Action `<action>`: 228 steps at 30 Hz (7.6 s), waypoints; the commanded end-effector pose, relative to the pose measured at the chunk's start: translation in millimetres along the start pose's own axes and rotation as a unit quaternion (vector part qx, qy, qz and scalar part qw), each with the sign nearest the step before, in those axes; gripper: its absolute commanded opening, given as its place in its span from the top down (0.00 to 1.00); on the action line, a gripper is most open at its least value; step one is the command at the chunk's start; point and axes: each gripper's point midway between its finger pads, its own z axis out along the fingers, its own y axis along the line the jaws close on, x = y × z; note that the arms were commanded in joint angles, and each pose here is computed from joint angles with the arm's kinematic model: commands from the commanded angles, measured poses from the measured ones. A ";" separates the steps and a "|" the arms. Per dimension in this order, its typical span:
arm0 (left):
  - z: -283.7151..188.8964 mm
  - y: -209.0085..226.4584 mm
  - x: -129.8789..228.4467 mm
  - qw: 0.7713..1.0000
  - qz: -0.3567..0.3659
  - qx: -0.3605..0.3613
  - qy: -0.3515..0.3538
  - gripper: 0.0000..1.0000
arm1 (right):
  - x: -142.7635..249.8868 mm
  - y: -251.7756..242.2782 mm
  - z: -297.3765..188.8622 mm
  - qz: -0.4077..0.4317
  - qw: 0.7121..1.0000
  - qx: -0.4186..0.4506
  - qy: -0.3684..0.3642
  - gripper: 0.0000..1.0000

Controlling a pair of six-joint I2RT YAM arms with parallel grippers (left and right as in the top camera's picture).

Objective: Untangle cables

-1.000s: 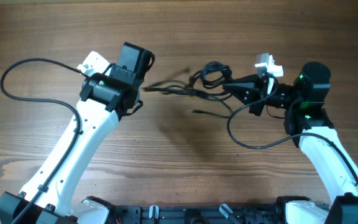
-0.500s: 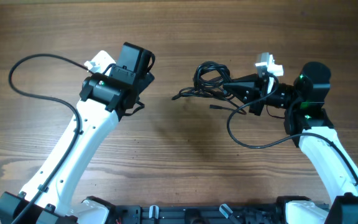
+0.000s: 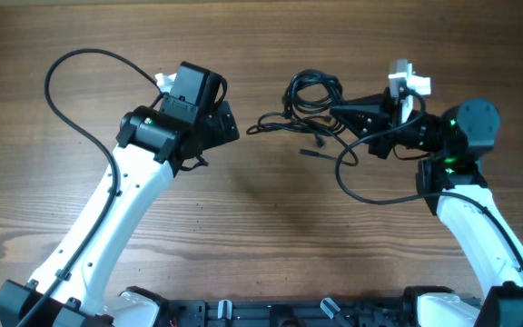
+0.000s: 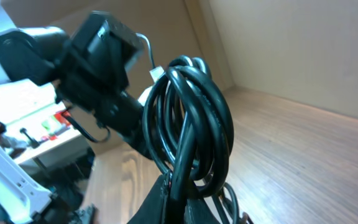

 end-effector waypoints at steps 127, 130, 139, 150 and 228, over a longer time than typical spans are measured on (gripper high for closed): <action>59.4 -56.0 9.7 0.995 0.064 -0.052 -0.052 0.75 | -83.8 13.6 -12.8 0.355 0.919 -0.031 -0.169 0.96; 57.1 -43.6 4.9 0.992 0.068 -0.086 -0.068 0.75 | -83.8 13.5 -12.8 0.355 0.919 -0.031 -0.169 0.96; 53.3 10.1 -2.9 0.980 0.064 -0.180 -0.059 0.71 | -83.8 13.5 -12.8 0.355 0.919 -0.031 -0.169 0.96; 56.6 38.9 -13.3 0.979 0.026 -0.199 -0.045 0.55 | -83.8 13.5 -12.8 0.354 0.919 -0.031 -0.169 0.96; -156.2 -150.5 -0.3 0.903 0.079 0.412 -0.094 0.00 | -30.9 39.2 -3.1 0.129 0.990 -0.057 -0.013 0.96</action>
